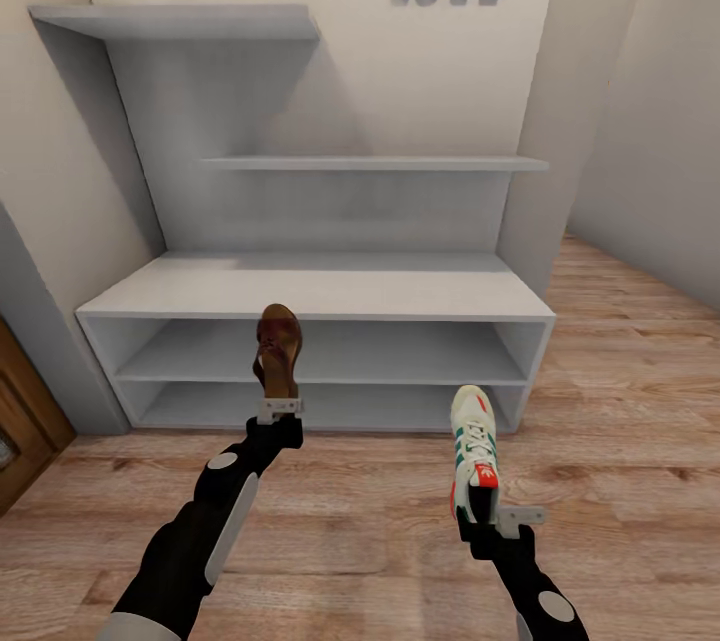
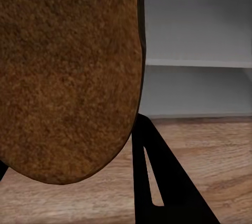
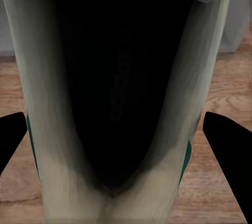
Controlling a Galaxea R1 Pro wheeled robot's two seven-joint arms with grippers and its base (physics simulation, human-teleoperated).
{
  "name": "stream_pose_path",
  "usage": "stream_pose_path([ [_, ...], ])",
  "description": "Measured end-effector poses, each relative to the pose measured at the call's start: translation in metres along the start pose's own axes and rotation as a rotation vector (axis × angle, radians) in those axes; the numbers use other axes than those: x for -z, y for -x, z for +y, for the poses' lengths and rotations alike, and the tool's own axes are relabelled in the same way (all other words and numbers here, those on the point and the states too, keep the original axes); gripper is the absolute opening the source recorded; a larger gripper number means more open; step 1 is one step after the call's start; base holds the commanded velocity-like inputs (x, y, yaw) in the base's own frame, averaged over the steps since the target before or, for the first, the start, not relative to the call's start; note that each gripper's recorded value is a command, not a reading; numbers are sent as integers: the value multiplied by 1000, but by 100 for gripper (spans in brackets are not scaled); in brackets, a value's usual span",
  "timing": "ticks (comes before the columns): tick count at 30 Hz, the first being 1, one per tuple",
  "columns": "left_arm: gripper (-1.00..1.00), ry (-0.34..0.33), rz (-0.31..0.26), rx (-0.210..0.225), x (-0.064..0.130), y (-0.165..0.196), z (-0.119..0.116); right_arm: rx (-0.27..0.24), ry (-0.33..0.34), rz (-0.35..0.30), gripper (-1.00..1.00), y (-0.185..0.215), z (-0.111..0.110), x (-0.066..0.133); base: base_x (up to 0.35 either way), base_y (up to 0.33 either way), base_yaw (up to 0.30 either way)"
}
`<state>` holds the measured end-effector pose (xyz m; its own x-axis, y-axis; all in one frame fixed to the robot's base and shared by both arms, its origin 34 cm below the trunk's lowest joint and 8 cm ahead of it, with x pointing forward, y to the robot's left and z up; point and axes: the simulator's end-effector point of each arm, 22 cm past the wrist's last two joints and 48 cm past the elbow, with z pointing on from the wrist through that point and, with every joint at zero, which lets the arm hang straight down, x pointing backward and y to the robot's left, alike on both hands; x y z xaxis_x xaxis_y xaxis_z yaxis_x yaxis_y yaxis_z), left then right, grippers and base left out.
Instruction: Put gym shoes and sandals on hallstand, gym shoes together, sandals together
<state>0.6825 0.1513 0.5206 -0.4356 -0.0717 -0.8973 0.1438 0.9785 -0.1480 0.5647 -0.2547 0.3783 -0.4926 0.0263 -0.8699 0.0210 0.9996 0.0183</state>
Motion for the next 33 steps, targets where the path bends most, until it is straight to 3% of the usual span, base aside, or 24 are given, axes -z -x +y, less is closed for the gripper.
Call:
stream_pose_path([
  [2, -100, 1, 0, 0, 0, 0, 1, -14, -6, -1, -100, 0, -3, 0, 0, 1, 0],
  [5, -100, 5, 3, -1, 0, -1, 3, -100, -61, -4, -100, 0, -31, 1, 0, 0, 0],
  [7, -100, 10, 9, -5, 0, -4, 6, -226, -171, -15, -100, -2, -87, 8, 0, 0, 0],
  [9, -100, 14, 12, -9, 0, -5, 10, -293, -242, -22, -100, -6, -122, 15, 0, 0, 0],
  [12, -100, 23, 15, -18, 0, -7, 17, -438, -424, -50, -100, -22, -209, 46, 0, 0, 0],
  [17, -100, 27, 17, -22, 0, -7, 20, -575, -600, -107, -100, -44, -300, 102, 0, 0, 0],
  [19, -100, 27, 18, -22, 0, -7, 21, -618, -695, -124, -100, -53, -353, 138, 0, 0, 0],
  [22, -100, 26, 19, -21, 0, -8, 21, -651, -758, -62, -100, -51, -422, 178, 0, 0, 0],
  [23, -100, 25, 21, -19, 0, -8, 20, -674, -767, 15, -100, -51, -453, 196, 0, 0, 0],
  [24, -100, 25, 26, -18, 0, -10, 20, -649, -786, 5, -100, -22, -485, 214, 0, 0, 0],
  [26, -100, 28, 62, -15, -2, -25, 22, -638, -809, 22, -100, -4, -513, 234, 0, 0, 0],
  [29, -100, 35, 142, -11, -3, -51, 25, -628, -886, -31, -100, 30, -561, 280, 0, 0, 0],
  [30, -100, 37, 175, -10, -3, -60, 26, -636, -920, -58, -100, 39, -576, 299, 0, 0, 0],
  [31, -100, 42, 246, -6, -1, -83, 29, -625, -972, -68, -100, 45, -593, 323, 0, 0, 0],
  [33, -100, 48, 315, -2, 0, -108, 32, -600, -1015, -53, -100, 45, -603, 340, 0, 0, 0],
])
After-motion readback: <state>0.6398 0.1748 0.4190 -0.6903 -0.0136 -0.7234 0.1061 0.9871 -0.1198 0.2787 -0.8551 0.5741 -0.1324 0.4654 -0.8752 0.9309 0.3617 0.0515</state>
